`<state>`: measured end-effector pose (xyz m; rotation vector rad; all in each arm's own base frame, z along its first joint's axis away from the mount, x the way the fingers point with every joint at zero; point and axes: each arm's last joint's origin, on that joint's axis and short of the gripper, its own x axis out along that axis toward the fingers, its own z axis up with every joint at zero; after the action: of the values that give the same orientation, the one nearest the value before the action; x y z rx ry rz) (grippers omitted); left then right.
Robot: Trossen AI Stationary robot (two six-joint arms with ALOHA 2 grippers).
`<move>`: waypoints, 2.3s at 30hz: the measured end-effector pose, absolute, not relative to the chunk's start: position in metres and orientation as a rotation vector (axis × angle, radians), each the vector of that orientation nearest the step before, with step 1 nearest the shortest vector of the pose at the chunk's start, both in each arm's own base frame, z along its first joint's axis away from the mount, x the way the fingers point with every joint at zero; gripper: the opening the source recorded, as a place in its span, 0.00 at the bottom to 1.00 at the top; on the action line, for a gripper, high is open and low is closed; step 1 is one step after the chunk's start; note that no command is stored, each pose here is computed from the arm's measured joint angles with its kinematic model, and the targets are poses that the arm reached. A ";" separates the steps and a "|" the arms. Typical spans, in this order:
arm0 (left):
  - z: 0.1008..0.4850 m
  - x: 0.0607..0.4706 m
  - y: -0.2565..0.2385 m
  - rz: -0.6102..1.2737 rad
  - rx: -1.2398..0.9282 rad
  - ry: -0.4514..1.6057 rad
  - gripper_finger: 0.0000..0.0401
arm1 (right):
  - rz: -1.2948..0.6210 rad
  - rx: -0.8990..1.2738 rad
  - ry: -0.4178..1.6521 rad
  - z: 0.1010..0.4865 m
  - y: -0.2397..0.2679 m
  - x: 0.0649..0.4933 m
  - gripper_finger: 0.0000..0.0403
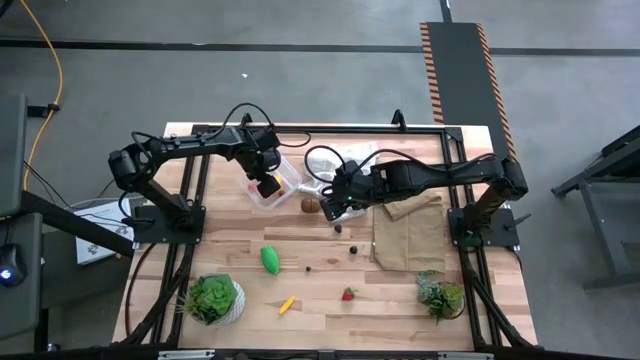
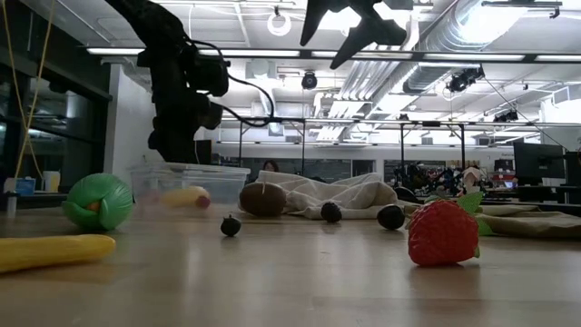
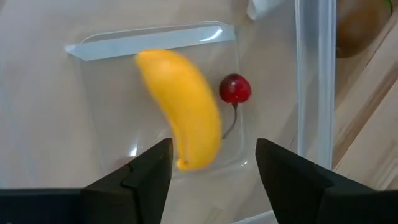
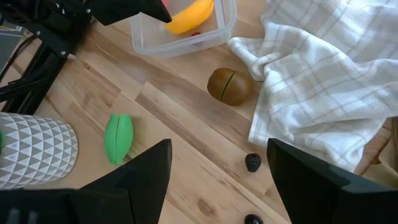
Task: Pick and placing Produce into tupperware
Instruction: Put the brown kiwi into the transparent bin
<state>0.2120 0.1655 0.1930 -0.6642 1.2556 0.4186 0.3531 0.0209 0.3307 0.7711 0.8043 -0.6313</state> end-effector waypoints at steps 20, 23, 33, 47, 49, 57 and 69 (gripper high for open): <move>0.276 0.230 0.172 0.212 -0.569 1.160 0.33 | -0.635 0.660 0.790 0.334 0.024 0.351 0.63; 0.294 0.235 0.164 0.137 -0.500 1.161 0.33 | -0.645 0.599 0.781 0.342 0.029 0.340 0.63; 0.313 0.264 0.100 -0.187 -0.090 1.204 0.37 | -0.686 0.526 0.789 0.374 0.052 0.281 0.63; 0.307 0.313 0.061 -0.016 0.126 1.076 0.55 | -0.674 0.477 0.799 0.376 0.068 0.270 0.63; 0.297 0.317 0.064 -0.008 0.120 1.130 0.59 | -0.687 0.480 0.809 0.376 0.067 0.268 0.63; 0.280 0.325 0.073 -0.005 0.133 1.188 0.66 | -0.756 0.528 0.791 0.376 0.067 0.261 0.63; 0.262 0.327 0.112 0.036 0.001 1.205 0.55 | -0.827 0.516 0.771 0.384 0.060 0.243 0.63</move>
<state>0.3270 0.1120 0.2618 0.0015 1.2046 0.0355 0.2430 0.0603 0.3841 0.5157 0.7710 -0.8266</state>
